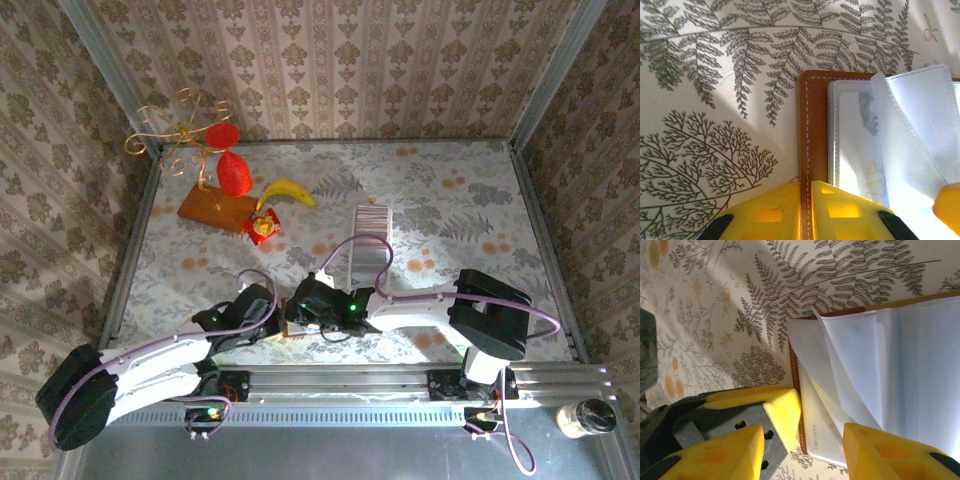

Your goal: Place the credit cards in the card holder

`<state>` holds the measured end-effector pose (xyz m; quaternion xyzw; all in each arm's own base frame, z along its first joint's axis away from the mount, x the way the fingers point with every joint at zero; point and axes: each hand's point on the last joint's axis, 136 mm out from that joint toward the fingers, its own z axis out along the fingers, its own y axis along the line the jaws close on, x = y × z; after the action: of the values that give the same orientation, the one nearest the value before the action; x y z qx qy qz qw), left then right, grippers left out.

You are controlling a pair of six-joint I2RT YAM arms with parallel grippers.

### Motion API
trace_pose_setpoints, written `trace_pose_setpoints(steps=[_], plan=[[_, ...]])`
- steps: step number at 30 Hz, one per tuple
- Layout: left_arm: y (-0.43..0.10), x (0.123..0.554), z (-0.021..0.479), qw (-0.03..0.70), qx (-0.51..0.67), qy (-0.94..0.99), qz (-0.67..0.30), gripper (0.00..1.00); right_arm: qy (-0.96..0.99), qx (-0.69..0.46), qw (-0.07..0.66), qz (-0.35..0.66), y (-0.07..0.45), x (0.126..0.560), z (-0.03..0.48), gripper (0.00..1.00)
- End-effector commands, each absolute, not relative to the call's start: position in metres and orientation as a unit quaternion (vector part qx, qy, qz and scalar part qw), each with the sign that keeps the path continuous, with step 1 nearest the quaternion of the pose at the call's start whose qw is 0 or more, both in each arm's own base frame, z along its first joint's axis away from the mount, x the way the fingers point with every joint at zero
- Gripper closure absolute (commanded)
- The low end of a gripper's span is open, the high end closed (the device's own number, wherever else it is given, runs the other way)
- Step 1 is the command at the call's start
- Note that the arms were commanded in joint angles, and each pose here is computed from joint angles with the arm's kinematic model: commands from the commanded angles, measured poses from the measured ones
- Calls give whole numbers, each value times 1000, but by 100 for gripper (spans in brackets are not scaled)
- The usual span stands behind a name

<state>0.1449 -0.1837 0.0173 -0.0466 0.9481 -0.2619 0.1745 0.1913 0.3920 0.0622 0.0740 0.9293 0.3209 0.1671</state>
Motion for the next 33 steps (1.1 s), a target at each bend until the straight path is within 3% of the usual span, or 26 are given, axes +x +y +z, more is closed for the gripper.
trace_pose_setpoints(steps=[1,10,24,33], plan=[[-170,109,-4,103,-36,964,-243,86,927,81,160,328,398,189,54,54],[-159,107,-1,122,-48,960,-249,82,922,82,159,343,407,192,57,54],[-134,118,17,171,-70,960,-209,84,915,101,147,363,412,190,65,52],[-128,121,24,188,-86,952,-224,85,905,136,140,377,407,191,67,56]])
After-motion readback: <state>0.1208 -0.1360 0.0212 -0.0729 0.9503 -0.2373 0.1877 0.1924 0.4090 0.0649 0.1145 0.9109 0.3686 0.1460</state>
